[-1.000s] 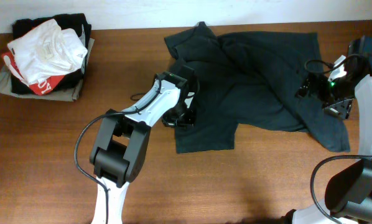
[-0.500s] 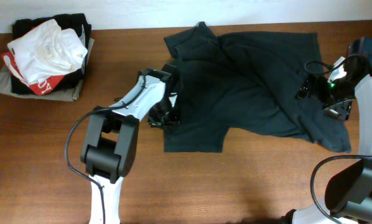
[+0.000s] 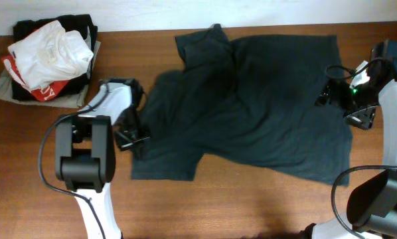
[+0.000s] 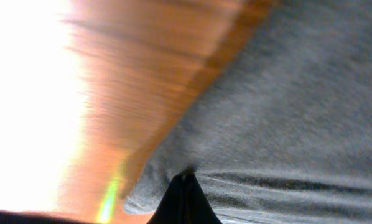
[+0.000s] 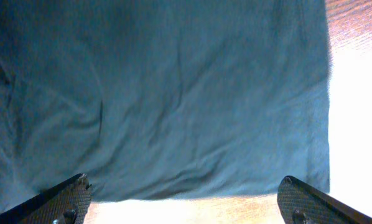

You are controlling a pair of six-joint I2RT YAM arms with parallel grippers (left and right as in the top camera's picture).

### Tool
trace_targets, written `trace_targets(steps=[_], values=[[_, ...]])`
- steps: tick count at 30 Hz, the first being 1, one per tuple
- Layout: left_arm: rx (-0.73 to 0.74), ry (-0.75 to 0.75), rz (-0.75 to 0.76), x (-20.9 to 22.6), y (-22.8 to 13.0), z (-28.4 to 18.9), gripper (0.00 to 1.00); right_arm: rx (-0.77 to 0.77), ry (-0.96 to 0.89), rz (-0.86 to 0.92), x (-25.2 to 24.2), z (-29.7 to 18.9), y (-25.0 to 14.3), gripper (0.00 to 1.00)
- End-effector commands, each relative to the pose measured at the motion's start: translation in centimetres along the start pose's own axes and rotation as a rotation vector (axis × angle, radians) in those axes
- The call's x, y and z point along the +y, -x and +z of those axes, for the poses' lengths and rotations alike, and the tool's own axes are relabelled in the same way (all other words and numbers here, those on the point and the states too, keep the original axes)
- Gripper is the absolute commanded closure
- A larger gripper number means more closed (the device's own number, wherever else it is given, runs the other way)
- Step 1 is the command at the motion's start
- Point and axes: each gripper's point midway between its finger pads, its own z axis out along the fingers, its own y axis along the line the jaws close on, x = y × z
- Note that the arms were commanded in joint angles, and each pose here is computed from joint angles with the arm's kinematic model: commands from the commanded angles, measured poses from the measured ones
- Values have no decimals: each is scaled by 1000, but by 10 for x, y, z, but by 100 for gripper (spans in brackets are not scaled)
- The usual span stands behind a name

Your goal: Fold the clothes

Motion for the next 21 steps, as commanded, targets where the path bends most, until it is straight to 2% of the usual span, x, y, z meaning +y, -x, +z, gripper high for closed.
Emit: trace_targets(steps=[1, 7, 12, 17, 19, 20, 21], values=[[38, 172, -115, 53, 13, 34, 99, 4, -5, -6, 1, 5, 1, 1], [-13, 146, -163, 58, 3, 4, 100, -20, 0, -10, 1, 9, 8, 1], [-155, 77, -185, 65, -21, -39, 99, 6, -1, -22, 4, 31, 6, 1], [-288, 12, -181, 66, -38, -58, 99, 11, 46, -26, 16, 55, 1, 1], [-390, -55, -94, 49, -27, -72, 89, 6, 84, -42, 26, 63, 0, 1], [-431, -103, -22, 35, -20, -79, 76, 6, 100, -52, 30, 66, -1, 6], [-486, -171, 74, 14, -11, -88, 51, 7, 105, -59, 33, 71, -3, 15]])
